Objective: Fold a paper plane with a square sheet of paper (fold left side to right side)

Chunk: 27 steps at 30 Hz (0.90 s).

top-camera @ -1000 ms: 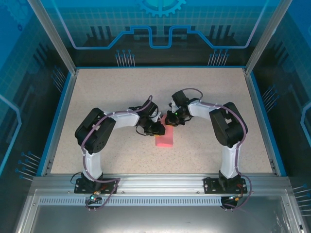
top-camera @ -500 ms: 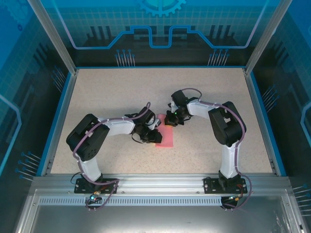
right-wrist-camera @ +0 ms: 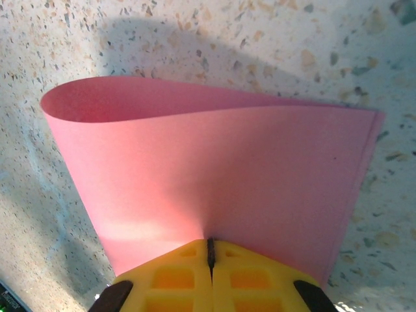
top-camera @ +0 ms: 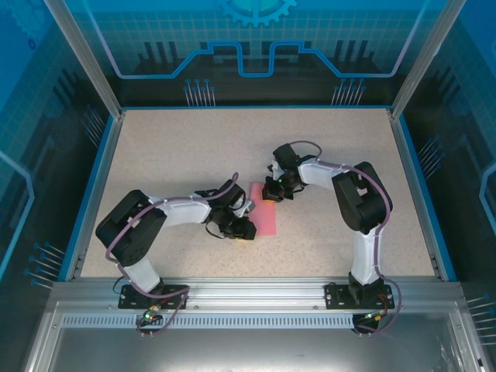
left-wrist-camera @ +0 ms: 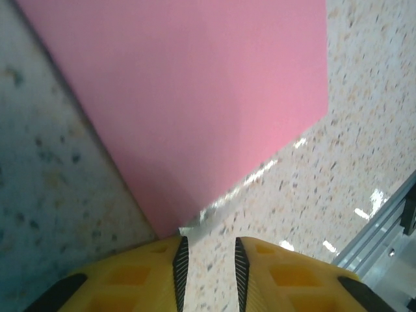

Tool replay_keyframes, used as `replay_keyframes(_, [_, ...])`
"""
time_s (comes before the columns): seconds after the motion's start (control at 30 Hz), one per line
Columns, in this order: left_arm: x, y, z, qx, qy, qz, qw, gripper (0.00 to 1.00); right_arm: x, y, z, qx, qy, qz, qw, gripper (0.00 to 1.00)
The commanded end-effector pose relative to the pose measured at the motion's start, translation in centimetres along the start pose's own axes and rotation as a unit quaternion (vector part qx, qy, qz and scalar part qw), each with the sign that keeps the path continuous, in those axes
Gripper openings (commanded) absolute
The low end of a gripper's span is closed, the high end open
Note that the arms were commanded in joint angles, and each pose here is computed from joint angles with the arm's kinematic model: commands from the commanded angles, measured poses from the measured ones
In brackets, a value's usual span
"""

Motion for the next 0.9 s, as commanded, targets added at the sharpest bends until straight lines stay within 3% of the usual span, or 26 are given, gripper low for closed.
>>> replay_keyframes(0.0, [-1.4,2.1,-0.6,0.006,-0.010,-0.016,1.000,0.31,-3.1,-1.6,-0.8,0.024,-0.018,-0.055,0.998,0.06])
replay_keyframes(0.17, [-1.9,4.6,3.5,-0.055,-0.002,-0.031,0.998,0.34,-3.0,-1.5,-0.9,0.023,-0.015,-0.053,0.998,0.05])
replay_keyframes(0.5, [-0.7,1.4,8.0,-0.050,0.005,-0.029,0.998,0.31,-2.4,-1.1,-0.7,0.020,-0.006,-0.046,0.999,0.05])
replay_keyframes(0.87, [0.8,-1.3,7.0,-0.017,0.030,-0.001,0.999,0.30,1.0,1.4,0.5,-0.019,0.033,0.006,0.999,0.10])
Point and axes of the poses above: each hand's point on the last joint's axis, 136 mm out from that joint toward the fingers, its own y axis back along the fingers, its own x axis along the line the jaws close on, z = x × y, the point moved 2 cm from there along y, back along the fingers, and after that the axes turned 5 degrees about -y, right-handed, at the moved point
